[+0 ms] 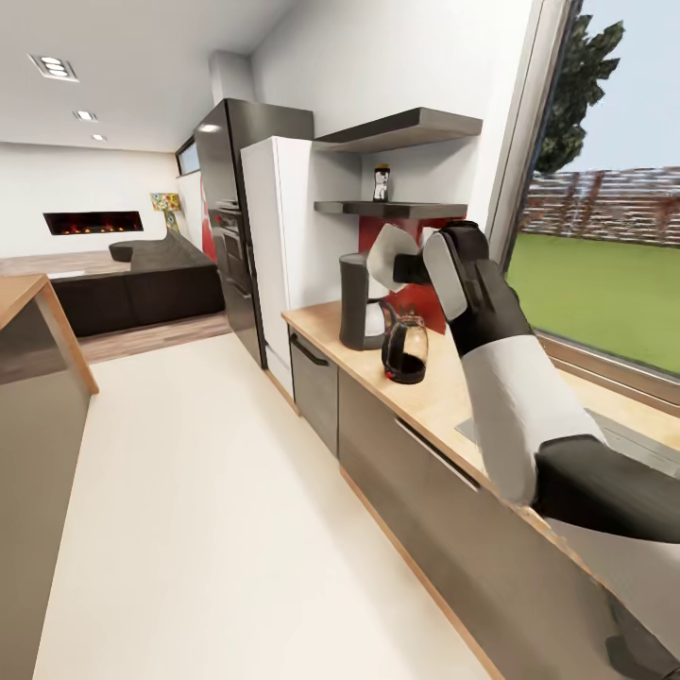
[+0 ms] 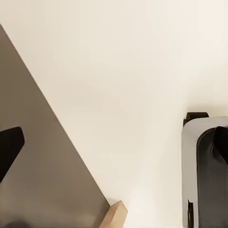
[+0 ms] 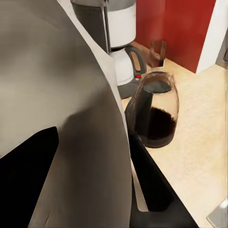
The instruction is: Set up a coffee station on the kitchen countertop: keep the coffee maker on the countertop, move the bottle of coffee from the kitchen shelf to the counter next to the coffee maker, place a paper coffee filter on top of the coffee maker, put the saucer next to the coffee maker with the coffee cup on the saucer, and place the electric kettle next to the coffee maker.
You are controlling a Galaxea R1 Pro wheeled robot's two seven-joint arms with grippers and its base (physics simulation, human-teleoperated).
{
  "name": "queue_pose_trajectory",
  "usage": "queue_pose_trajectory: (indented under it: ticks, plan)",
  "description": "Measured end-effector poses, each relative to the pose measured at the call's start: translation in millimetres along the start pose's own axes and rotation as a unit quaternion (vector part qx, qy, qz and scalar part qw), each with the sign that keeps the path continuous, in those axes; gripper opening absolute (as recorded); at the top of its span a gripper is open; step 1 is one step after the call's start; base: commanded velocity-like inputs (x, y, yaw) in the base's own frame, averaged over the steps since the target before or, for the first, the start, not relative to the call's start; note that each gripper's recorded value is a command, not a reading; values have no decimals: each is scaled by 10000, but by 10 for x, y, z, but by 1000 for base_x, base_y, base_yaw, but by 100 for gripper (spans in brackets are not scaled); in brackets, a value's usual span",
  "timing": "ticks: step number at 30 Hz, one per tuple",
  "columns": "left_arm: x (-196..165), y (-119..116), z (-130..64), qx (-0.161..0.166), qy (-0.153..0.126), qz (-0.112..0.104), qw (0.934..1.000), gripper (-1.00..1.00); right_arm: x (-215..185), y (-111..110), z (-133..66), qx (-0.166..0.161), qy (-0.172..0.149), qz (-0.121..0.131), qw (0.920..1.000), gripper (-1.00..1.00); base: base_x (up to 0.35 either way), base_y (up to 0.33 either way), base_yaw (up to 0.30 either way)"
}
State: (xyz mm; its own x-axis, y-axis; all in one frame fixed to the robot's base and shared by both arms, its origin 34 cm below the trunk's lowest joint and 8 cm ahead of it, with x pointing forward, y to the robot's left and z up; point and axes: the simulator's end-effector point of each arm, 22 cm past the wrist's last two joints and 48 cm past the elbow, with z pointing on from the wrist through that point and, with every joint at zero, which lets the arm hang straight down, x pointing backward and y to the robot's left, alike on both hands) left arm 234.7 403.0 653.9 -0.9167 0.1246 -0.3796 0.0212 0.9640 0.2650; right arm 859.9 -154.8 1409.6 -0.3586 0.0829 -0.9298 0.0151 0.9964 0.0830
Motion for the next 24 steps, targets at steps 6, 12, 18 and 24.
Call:
queue_pose_trajectory:
  ticks: [6, 12, 18, 24]
  plan:
    - [67, 19, -9, -8, 71, 15, 10000, 100, -300, 26, -70, 39, -38, -67, 10000, -100, 50, 0, 0]
    - [196, 142, -24, -75, 216, 59, 9997, 100, -349, 13, -87, 25, -45, -6, 10000, -100, 278, 0, 0]
    - [269, 175, -29, -96, 328, 67, 9994, 100, -361, -32, -85, -8, -34, 151, 9999, -100, 329, 25, 0]
    - [268, 170, -27, -97, 339, 61, 9994, 100, -369, -39, -88, -12, -41, 175, 9998, -100, 334, 97, 0]
